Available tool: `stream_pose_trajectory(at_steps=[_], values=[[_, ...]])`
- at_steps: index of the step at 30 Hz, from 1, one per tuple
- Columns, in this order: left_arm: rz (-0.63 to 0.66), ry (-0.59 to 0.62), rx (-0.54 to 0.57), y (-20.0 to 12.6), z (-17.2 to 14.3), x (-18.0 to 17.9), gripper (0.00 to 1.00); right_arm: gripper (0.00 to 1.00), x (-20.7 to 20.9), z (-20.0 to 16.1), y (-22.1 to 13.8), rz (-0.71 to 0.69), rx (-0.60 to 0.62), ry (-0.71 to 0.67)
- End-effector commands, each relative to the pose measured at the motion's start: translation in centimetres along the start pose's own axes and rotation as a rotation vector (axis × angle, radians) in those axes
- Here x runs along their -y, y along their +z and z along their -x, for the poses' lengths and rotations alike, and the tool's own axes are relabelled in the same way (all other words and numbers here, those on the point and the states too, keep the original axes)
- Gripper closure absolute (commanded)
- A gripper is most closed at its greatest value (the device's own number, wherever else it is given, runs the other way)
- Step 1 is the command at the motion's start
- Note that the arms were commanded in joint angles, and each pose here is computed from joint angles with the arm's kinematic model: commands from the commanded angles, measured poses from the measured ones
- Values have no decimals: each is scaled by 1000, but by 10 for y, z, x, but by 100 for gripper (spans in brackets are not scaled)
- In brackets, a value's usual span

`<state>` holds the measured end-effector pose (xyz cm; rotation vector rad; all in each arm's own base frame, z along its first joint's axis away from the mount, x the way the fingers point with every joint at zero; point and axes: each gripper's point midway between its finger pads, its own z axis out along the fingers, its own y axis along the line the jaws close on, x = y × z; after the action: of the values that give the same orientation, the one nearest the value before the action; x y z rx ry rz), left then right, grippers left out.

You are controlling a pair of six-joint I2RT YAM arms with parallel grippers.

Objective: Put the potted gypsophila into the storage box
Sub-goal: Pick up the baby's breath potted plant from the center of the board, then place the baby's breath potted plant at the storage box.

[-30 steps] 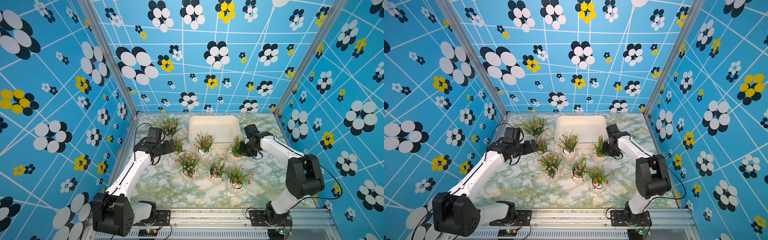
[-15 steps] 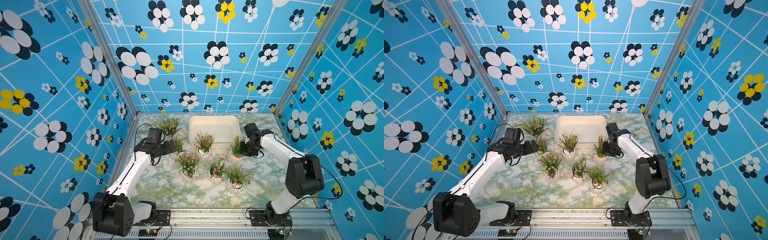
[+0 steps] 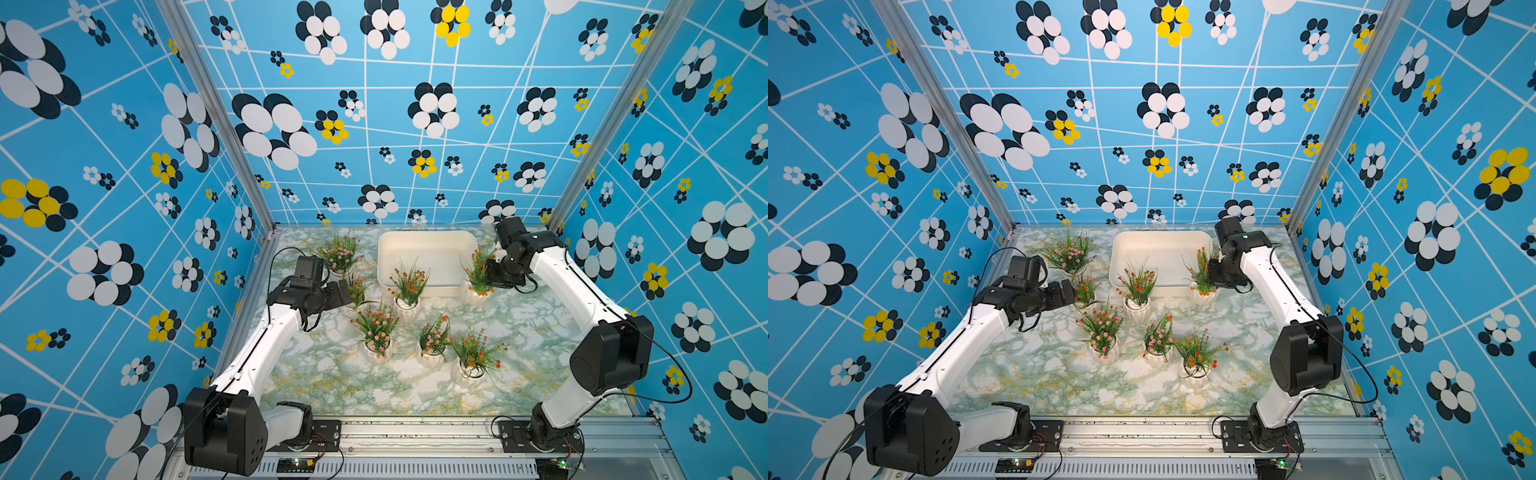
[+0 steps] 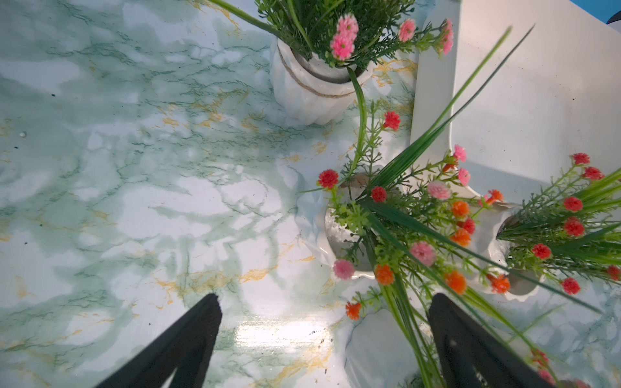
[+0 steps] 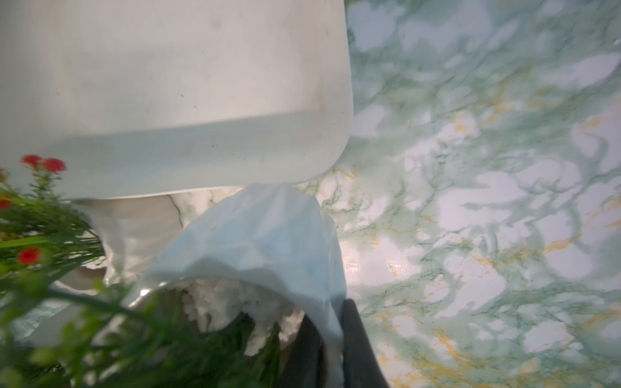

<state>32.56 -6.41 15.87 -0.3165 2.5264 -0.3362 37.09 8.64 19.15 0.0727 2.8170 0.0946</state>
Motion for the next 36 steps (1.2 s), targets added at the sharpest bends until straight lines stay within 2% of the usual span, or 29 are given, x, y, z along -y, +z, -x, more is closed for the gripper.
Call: stream_pose_trajectory(at_steps=[1,7,11,17,24,36], values=[[-19,-1,6,-5,-2,4,1,100,-3,24,-19,-21,35,-44],[-23,1,17,-8,-2,4,1,100,-13,80,-17,-41,104,14],[-17,7,21,-10,-1,2,1,100,-13,116,3,-86,143,113],[-20,7,16,-9,-2,2,1,100,-20,151,48,-73,184,319],[-31,-1,16,-7,-4,2,0,100,-16,172,74,-74,252,492],[-61,-19,-15,8,-5,6,1,100,-10,171,110,-106,250,569]])
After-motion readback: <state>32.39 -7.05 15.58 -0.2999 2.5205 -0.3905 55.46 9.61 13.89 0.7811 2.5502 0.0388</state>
